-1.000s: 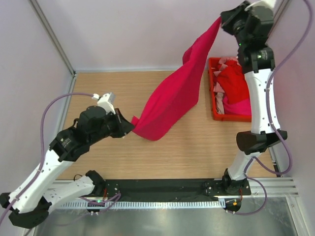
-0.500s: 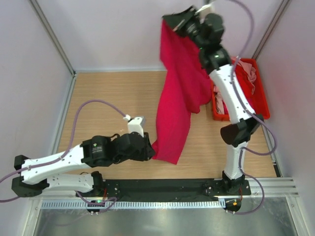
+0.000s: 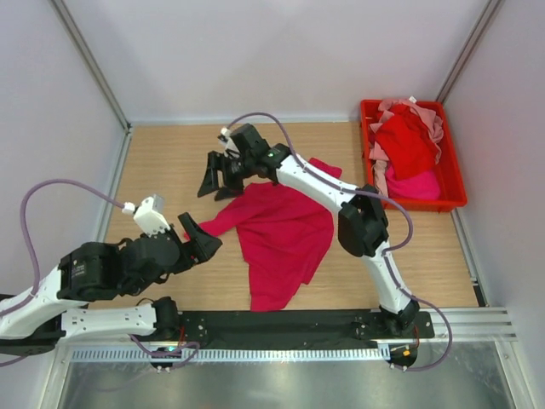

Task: Fold and stack the t-shirts
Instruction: Flatten the tshirt out

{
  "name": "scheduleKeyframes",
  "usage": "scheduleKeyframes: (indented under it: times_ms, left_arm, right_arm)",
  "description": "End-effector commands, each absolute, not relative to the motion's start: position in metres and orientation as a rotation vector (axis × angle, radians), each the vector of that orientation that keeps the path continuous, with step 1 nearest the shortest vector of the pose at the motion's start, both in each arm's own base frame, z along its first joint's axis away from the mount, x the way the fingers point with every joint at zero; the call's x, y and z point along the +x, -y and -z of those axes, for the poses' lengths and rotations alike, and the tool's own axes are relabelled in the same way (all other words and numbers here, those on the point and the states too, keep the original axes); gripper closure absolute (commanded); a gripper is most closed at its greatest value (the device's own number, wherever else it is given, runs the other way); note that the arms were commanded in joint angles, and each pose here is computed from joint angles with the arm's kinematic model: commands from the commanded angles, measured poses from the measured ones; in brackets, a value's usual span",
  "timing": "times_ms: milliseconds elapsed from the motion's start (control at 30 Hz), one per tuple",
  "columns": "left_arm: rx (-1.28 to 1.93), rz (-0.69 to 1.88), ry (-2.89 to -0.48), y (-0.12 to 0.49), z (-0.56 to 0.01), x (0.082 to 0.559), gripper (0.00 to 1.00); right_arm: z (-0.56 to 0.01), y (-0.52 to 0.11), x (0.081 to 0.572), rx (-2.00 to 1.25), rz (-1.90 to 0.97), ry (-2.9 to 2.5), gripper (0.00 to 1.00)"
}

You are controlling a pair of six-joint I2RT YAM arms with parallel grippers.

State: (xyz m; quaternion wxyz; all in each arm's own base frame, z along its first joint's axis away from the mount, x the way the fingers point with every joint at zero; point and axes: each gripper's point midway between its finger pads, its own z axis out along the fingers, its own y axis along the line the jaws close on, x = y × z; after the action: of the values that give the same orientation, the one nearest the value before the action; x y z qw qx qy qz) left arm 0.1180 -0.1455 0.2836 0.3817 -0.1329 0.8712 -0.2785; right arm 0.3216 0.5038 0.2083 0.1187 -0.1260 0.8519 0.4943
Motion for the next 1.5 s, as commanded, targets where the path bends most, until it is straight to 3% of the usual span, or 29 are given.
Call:
scheduleKeyframes:
  times_ms: [0, 233, 400, 500, 700, 833, 1067, 1100, 1200, 1267, 1300, 1333, 1367, 1467]
  left_arm:
    - [-0.496, 0.530, -2.126, 0.098, -0.283, 0.133, 0.12]
    - [-0.441, 0.543, -2.084, 0.109, -0.281, 0.141, 0.12]
    - [-0.186, 0.364, -2.214, 0.148, -0.258, 0.147, 0.10]
    - [-0.193, 0.261, -2.282, 0.154, -0.235, 0.167, 0.09]
    - [-0.298, 0.252, -2.367, 0.133, -0.203, 0.206, 0.19]
    - [-0.342, 0.219, -2.388, 0.114, -0.204, 0.226, 0.33]
    - [-0.345, 0.165, -2.430, 0.100, -0.194, 0.223, 0.37]
    - [-0.361, 0.187, -2.440, 0.102, -0.190, 0.220, 0.38]
    - [-0.398, 0.253, -2.462, 0.105, -0.175, 0.206, 0.40]
    - [-0.414, 0.271, -2.454, 0.105, -0.167, 0.202, 0.41]
    - [-0.417, 0.261, -2.460, 0.101, -0.158, 0.198, 0.41]
    - [-0.412, 0.255, -2.452, 0.100, -0.155, 0.199, 0.40]
    - [-0.407, 0.248, -2.452, 0.100, -0.152, 0.200, 0.40]
    - [-0.382, 0.187, -2.494, 0.096, -0.135, 0.206, 0.39]
  right_arm:
    - [-0.208, -0.426, 0.328, -0.398, -1.280, -2.535, 0.23]
    - [-0.144, -0.290, 0.295, -0.339, -0.753, -2.734, 0.20]
    - [-0.102, -0.218, 0.259, -0.197, -0.436, -2.837, 0.20]
    - [-0.090, -0.196, 0.241, -0.075, -0.367, -2.864, 0.23]
    - [-0.060, -0.168, 0.231, 0.076, -0.194, -2.866, 0.33]
    - [-0.047, -0.176, 0.254, 0.150, -0.221, -2.813, 0.36]
    - [-0.025, -0.161, 0.305, 0.227, -0.001, -2.786, 0.55]
    - [-0.033, -0.163, 0.323, 0.222, 0.006, -2.750, 0.61]
    - [-0.037, -0.158, 0.372, 0.187, 0.123, -2.677, 0.67]
    - [-0.027, -0.162, 0.399, 0.147, 0.176, -2.677, 0.67]
    - [-0.052, -0.175, 0.427, 0.099, 0.146, -2.629, 0.65]
    - [-0.038, -0.178, 0.436, 0.079, 0.185, -2.660, 0.60]
    - [-0.071, -0.193, 0.463, 0.087, 0.128, -2.590, 0.55]
    - [-0.089, -0.196, 0.464, 0.036, 0.129, -2.611, 0.34]
